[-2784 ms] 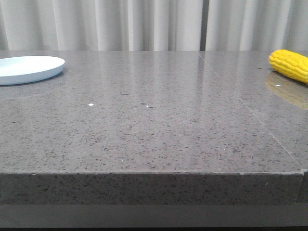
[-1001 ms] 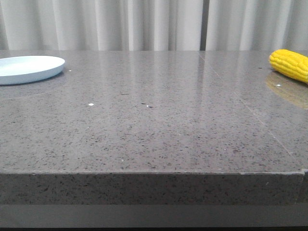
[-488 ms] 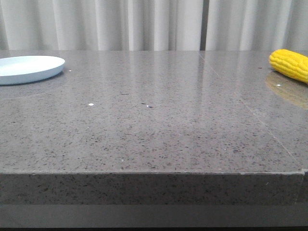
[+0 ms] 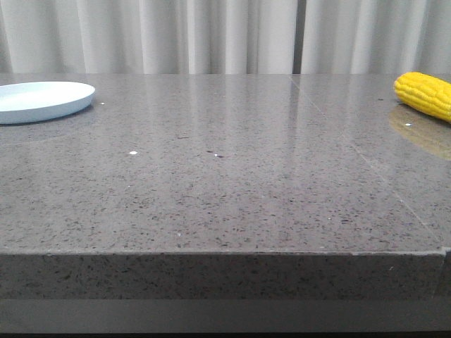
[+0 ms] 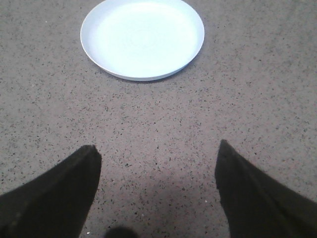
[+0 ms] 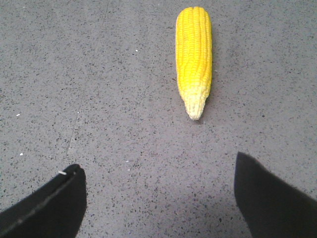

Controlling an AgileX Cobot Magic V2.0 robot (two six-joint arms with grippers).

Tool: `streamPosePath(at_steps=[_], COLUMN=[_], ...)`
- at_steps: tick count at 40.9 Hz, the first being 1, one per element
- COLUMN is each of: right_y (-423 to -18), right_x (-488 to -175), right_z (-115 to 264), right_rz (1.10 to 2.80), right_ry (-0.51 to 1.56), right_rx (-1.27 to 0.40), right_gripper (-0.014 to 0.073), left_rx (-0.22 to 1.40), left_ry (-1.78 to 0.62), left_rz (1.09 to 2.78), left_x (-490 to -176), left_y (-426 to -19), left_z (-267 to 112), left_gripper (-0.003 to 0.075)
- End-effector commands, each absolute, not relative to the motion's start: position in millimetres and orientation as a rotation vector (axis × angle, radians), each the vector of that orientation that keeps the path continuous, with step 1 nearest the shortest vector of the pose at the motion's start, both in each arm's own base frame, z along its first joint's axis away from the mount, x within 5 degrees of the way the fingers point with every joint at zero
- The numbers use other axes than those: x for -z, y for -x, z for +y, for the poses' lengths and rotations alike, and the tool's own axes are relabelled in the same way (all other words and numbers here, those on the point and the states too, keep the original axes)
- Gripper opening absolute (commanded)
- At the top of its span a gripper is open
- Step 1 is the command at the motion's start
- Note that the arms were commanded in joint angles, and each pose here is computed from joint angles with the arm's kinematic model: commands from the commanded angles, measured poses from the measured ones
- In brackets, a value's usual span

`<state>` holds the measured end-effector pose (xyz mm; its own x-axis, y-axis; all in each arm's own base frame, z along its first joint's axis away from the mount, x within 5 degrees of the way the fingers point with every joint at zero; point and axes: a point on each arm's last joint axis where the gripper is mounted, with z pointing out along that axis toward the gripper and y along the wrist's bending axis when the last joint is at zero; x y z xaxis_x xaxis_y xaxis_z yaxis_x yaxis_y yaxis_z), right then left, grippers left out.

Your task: Place corn on plate with both arms

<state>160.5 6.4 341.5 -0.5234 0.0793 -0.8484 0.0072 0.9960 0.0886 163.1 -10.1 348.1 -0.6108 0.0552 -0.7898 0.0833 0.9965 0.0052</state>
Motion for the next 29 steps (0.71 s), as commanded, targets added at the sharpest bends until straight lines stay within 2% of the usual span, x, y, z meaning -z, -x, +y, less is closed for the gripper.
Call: streamPosePath(at_steps=[1,14,23,29], right_y=[-163.3,-163.3,-163.3,-163.3], right_x=[-356.0,-356.0,-356.0,-356.0], right_z=[5.6,5.6,5.6,5.6], right_rz=[2.021,2.021,2.021,2.021], right_ry=[-0.048,-0.048,-0.048,-0.048], right_rx=[-0.076,-0.076,-0.076,-0.076], right_gripper=[0.0636,0.0636,0.0636,0.0636], left_rx=[0.011,-0.108,-0.126,0.065], left_ry=[-0.098,-0.156,-0.038,0.049], left_rz=[2.156,2.277,2.38,2.388], left_x=[-358.6,-353.1,-353.1,-346.8], left_y=[-175.5,-228.5,-275.5,-306.6], left_z=[-8.6,-4.3,20.8,41.6], left_gripper=[0.0494,0.0494,0.0494,0.0494])
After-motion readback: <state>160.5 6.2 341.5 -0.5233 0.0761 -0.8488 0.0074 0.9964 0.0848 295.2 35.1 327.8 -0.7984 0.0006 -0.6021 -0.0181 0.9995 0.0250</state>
